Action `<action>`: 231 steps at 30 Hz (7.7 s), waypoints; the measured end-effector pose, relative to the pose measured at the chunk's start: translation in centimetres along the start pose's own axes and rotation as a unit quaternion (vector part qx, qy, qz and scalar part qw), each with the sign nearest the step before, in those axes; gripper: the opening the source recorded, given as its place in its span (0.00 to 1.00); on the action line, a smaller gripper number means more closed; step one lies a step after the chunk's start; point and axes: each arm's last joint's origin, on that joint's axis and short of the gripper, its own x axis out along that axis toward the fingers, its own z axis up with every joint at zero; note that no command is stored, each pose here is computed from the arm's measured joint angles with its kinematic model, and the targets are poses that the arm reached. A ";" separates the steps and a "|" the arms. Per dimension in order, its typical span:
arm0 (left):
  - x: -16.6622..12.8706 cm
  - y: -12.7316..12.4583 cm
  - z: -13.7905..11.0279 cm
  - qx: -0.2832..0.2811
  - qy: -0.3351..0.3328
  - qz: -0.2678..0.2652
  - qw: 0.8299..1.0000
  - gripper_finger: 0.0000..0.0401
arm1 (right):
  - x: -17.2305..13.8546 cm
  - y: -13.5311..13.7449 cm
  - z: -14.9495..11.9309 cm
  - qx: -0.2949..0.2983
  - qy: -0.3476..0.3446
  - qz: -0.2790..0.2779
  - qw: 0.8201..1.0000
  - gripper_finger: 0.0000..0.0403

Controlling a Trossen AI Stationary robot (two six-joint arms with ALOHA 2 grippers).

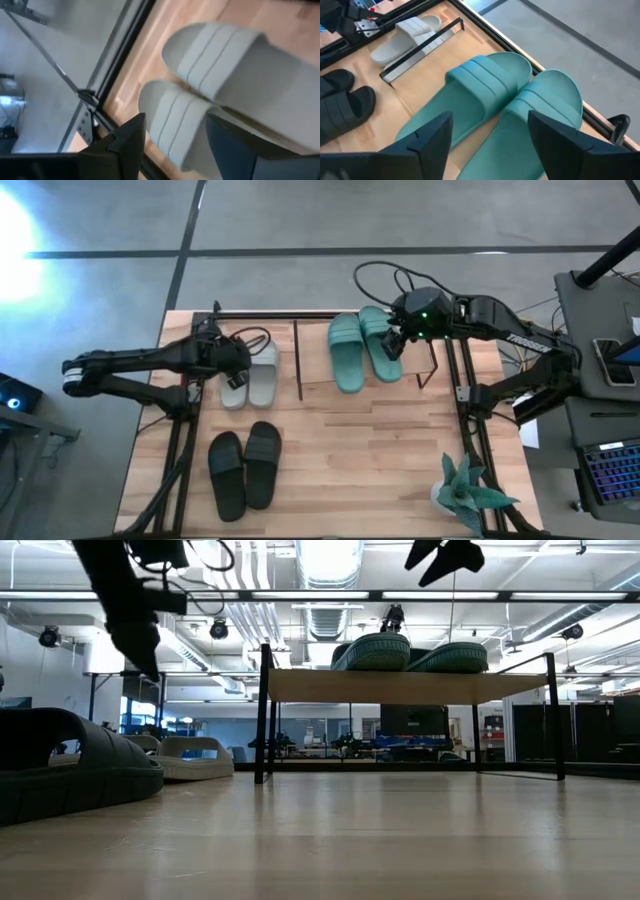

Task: Pick and place slides into the shelf
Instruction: Put the left gray slide under the shelf

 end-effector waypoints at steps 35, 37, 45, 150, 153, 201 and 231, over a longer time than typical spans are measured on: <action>0.0 -6.5 -2.3 -0.043 0.061 -0.049 0.996 0.49 | -1.6 2.6 -1.4 -0.110 0.029 0.054 0.992 0.65; 0.5 -7.0 -2.3 -0.032 0.072 -0.034 0.996 0.49 | -1.7 2.8 -1.6 -0.115 0.029 0.057 0.991 0.65; 3.9 -8.7 -2.0 0.052 0.220 0.054 0.973 0.49 | -1.8 3.0 -2.0 -0.122 0.043 0.056 0.990 0.65; 7.1 -1.8 1.5 0.042 0.203 0.014 0.978 0.00 | -1.1 1.6 -1.1 0.068 0.020 -0.018 0.997 0.64; 3.6 0.0 2.4 -0.003 0.141 -0.016 0.990 0.00 | -1.1 1.6 -1.1 0.055 0.020 -0.018 0.998 0.62; 11.4 0.1 1.3 0.088 0.234 0.089 0.964 0.52 | -0.9 0.1 -1.9 0.084 0.084 -0.048 0.992 0.59; 15.7 2.1 0.8 0.102 0.280 0.114 0.948 0.03 | -0.6 -0.9 -1.3 0.100 0.066 -0.058 0.991 0.59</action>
